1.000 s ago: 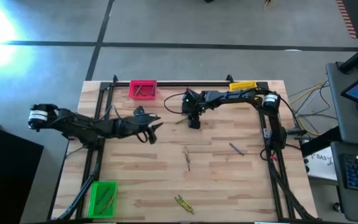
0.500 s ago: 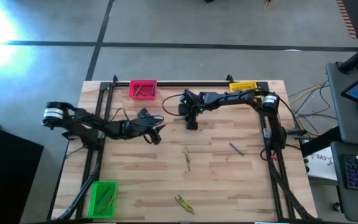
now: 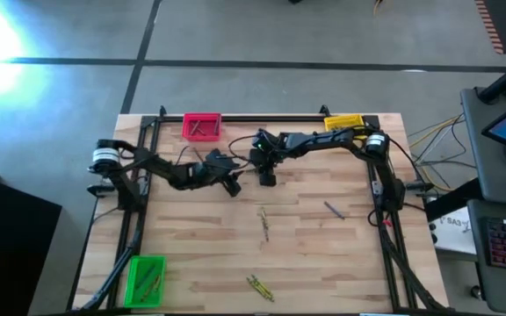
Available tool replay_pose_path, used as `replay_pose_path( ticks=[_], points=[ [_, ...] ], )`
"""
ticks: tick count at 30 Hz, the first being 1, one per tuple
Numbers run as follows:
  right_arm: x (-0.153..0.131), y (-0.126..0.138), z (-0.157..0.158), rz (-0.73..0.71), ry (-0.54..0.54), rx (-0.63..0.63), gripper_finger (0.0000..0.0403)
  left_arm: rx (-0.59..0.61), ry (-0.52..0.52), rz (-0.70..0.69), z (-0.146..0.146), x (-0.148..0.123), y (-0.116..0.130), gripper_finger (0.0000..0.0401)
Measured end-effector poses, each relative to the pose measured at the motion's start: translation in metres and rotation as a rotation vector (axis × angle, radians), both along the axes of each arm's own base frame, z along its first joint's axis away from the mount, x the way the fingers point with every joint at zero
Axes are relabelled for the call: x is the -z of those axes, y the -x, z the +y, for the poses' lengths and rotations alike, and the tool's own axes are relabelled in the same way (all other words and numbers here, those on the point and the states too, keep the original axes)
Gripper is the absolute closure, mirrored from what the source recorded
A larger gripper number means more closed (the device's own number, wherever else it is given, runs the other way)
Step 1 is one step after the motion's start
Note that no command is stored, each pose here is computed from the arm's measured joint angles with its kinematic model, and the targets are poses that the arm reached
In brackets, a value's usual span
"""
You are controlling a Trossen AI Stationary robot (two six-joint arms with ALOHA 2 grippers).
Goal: Sort crayons
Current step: Put the green crayon into the yellow bin
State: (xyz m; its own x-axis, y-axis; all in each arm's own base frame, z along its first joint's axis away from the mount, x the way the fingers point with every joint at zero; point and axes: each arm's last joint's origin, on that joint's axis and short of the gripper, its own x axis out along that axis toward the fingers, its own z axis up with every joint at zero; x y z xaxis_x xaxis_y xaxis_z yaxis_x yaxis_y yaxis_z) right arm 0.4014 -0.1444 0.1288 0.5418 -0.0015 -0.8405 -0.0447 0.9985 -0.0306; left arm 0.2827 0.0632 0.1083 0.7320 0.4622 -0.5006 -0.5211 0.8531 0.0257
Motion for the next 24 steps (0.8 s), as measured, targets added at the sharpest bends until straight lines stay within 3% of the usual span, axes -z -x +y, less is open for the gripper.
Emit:
replay_pose_path(
  ticks=[6,12,19,24],
  points=[
    [-0.001,0.003,0.003,0.038,-0.033,0.034,0.0367,0.033,-0.031,0.15,0.007,-0.006,-0.023,0.0301],
    [-0.007,0.009,0.003,0.062,-0.093,0.092,0.0386,0.006,-0.051,0.083,0.018,-0.037,-0.028,0.0323],
    [-0.039,0.02,0.008,0.001,-0.151,0.081,0.0388,-0.091,-0.104,-0.042,0.044,-0.056,0.009,0.0325],
    [-0.069,0.033,0.004,-0.091,-0.19,0.117,0.0389,-0.012,-0.013,-0.27,0.062,-0.069,0.04,0.0325]
  ],
)
